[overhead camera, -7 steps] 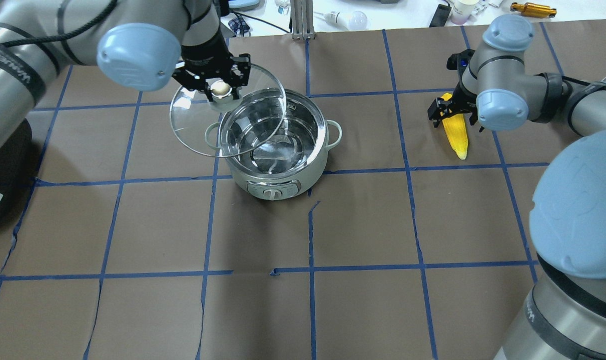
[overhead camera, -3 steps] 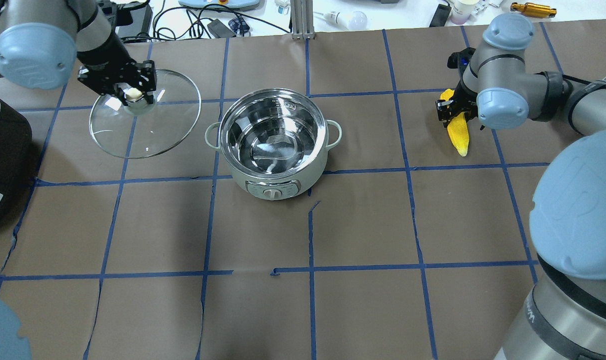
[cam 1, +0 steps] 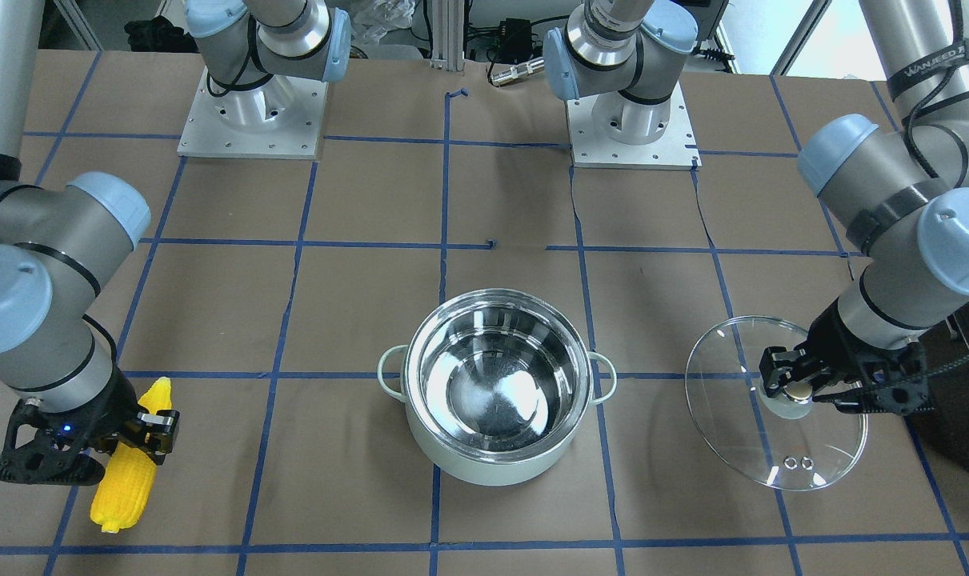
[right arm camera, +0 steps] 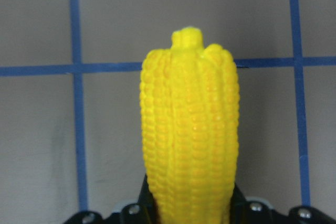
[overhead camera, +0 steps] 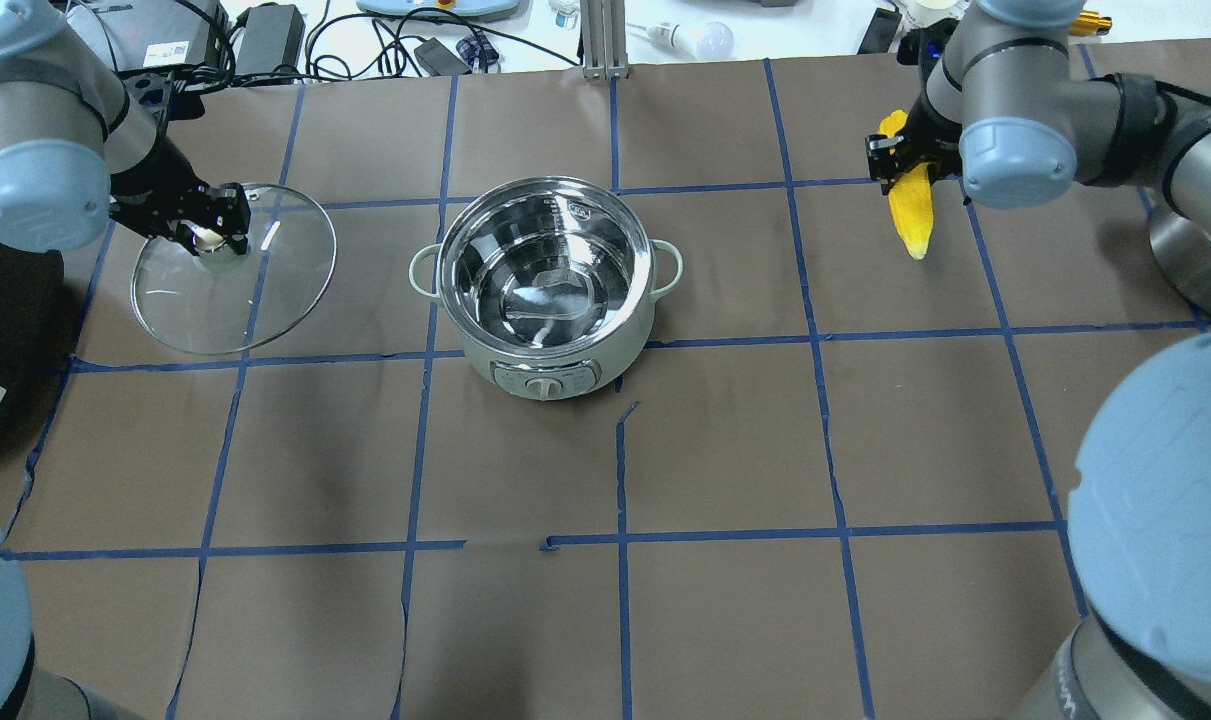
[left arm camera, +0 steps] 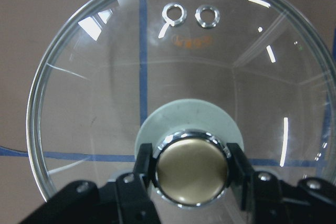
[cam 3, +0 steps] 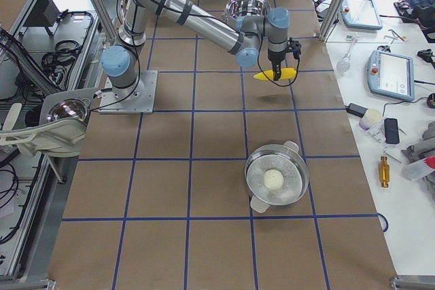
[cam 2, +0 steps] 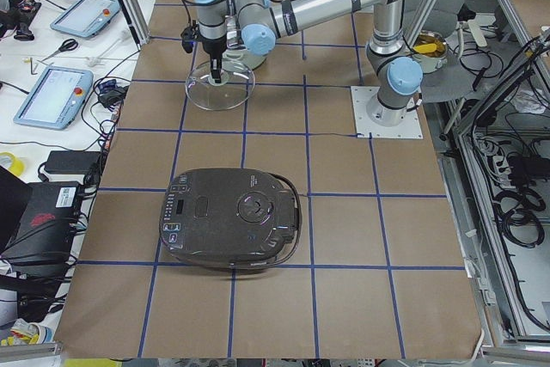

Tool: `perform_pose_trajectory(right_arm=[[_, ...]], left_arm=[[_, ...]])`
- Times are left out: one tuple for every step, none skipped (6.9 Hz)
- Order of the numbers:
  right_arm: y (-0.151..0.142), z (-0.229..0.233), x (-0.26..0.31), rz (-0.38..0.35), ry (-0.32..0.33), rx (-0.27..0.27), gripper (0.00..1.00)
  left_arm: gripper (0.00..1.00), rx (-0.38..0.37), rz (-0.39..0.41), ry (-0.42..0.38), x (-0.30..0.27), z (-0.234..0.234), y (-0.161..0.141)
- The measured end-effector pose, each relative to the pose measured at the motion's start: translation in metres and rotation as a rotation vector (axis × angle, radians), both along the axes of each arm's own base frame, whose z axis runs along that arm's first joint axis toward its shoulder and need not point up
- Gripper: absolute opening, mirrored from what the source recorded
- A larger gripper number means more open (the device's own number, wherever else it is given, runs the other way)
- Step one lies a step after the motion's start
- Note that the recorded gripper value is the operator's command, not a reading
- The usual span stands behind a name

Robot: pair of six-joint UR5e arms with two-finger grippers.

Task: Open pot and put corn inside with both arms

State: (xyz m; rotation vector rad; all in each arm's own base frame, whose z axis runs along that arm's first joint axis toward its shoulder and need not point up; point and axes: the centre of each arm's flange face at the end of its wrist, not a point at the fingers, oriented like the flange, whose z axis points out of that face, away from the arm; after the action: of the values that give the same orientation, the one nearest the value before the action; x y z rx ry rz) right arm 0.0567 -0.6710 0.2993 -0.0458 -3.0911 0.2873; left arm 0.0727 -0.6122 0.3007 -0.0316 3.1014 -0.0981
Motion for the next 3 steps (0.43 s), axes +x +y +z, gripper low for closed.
perform_pose_trajectory(right_arm=[[0.002, 0.035, 0.062, -0.032, -0.019, 0.010, 0.00], [0.010, 0.064, 0.133, -0.070, -0.039, 0.026, 0.00], [0.024, 0.080, 0.196, -0.073, -0.050, 0.036, 0.00]], left_arm=[[0.26, 0.004, -0.017, 0.000, 0.017, -0.025, 0.012], [0.26, 0.006, -0.024, 0.000, 0.027, -0.041, 0.022], [0.27, 0.009, -0.026, 0.005, 0.030, -0.052, 0.029]])
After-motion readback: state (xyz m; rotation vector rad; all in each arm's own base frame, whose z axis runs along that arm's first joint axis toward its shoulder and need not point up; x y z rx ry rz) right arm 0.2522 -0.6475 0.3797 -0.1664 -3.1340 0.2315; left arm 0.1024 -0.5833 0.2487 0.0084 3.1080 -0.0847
